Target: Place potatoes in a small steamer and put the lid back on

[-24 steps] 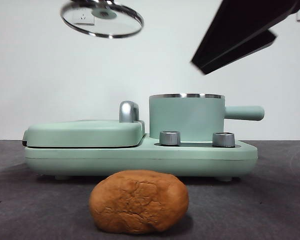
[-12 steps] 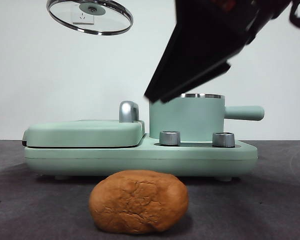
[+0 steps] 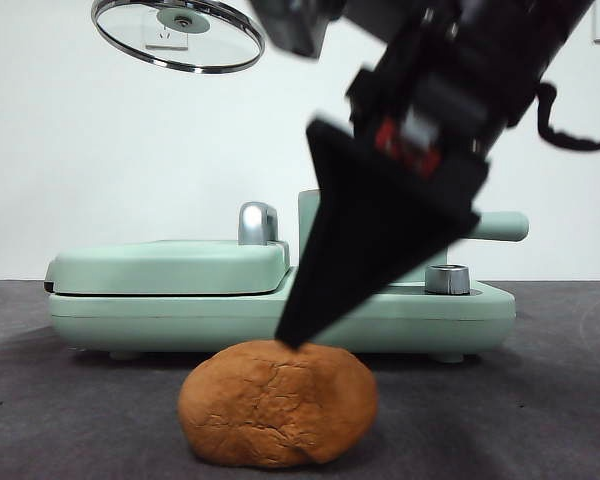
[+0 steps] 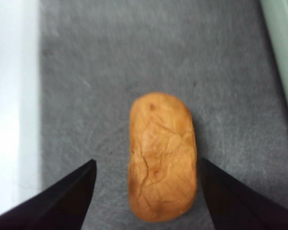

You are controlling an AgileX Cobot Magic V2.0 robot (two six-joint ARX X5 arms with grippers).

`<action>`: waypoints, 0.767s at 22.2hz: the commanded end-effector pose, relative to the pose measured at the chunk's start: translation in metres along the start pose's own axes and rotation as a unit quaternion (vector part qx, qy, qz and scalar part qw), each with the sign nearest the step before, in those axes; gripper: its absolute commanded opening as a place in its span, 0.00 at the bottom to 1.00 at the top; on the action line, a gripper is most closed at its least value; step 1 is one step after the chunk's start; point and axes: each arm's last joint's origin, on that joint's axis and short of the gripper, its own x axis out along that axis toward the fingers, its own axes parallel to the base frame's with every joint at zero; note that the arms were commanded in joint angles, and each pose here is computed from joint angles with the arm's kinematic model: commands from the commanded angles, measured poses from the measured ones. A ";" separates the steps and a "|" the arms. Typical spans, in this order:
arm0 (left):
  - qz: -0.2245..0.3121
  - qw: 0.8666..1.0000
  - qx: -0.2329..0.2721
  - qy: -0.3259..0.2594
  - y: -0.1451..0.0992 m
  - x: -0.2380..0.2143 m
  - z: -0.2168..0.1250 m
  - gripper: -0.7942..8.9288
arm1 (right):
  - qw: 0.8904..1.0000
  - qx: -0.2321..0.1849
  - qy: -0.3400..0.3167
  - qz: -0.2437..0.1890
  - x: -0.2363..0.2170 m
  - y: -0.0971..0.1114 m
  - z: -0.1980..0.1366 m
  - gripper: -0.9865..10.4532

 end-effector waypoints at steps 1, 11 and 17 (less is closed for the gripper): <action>0.003 0.999 0.015 -0.030 -0.001 -0.007 0.012 0.09 | 1.000 -0.022 0.012 0.000 0.010 0.000 0.004 0.38; 0.003 0.999 0.016 -0.030 -0.001 -0.007 0.012 0.09 | 0.999 -0.016 0.034 0.001 0.036 -0.006 -0.001 0.38; 0.003 0.999 0.018 -0.030 -0.001 -0.007 0.012 0.09 | 0.999 0.017 0.037 0.001 0.031 -0.004 -0.001 0.26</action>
